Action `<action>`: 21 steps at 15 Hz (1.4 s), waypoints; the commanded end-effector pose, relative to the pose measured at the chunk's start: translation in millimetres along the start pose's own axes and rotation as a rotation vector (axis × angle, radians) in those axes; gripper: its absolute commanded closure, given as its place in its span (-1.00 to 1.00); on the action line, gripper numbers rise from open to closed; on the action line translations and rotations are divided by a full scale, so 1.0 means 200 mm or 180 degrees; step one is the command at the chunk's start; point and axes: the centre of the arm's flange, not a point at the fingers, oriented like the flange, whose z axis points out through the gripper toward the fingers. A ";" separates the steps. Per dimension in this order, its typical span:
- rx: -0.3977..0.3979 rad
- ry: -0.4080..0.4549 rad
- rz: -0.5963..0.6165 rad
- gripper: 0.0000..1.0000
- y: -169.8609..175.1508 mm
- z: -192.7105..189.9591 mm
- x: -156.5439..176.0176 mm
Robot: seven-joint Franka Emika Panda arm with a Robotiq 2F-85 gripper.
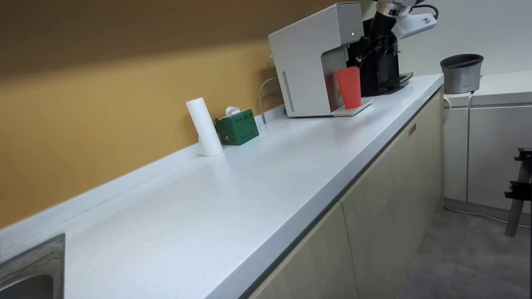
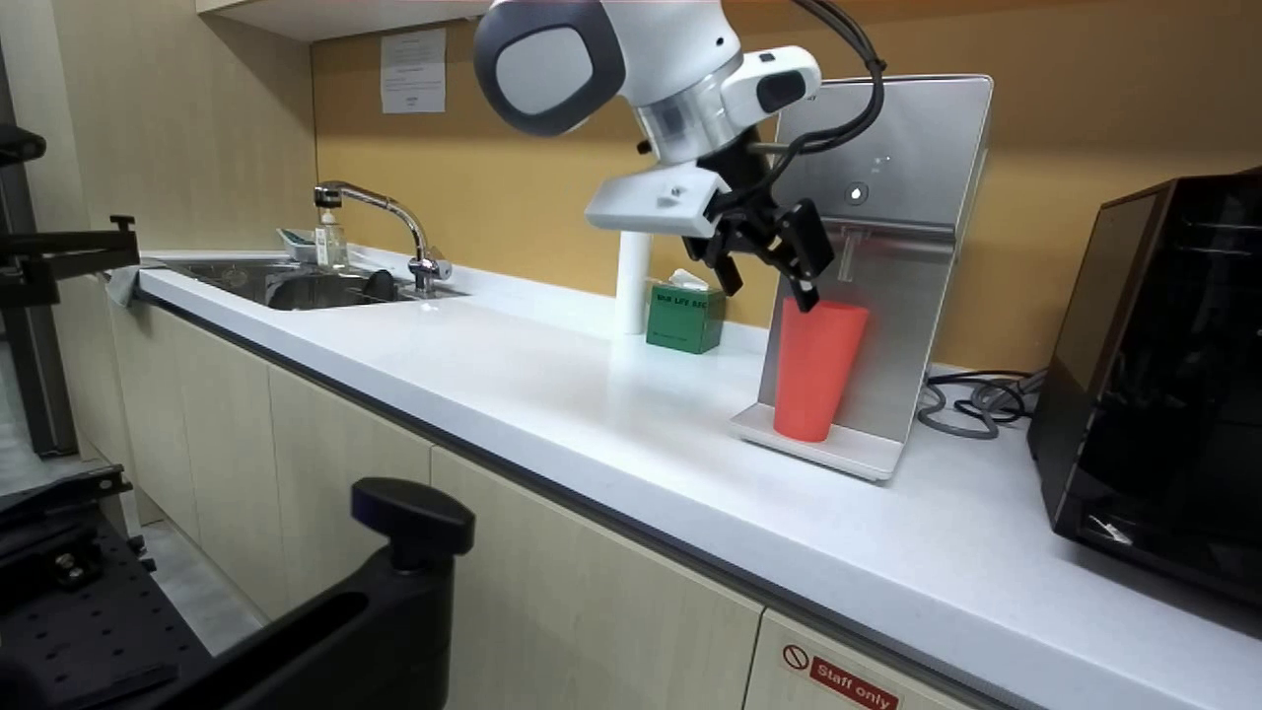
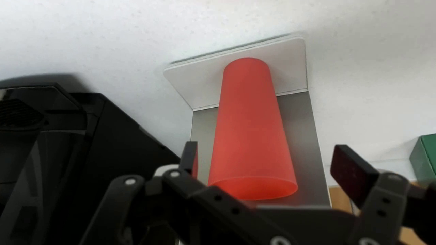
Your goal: Put the orange cup on the counter.
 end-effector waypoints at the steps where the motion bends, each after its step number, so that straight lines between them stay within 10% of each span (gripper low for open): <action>1: 0.0052 0.0026 -0.0167 -1.00 0.11 0.24 0.03; 21: 0.0621 0.0399 -0.0539 -1.00 0.13 0.73 0.07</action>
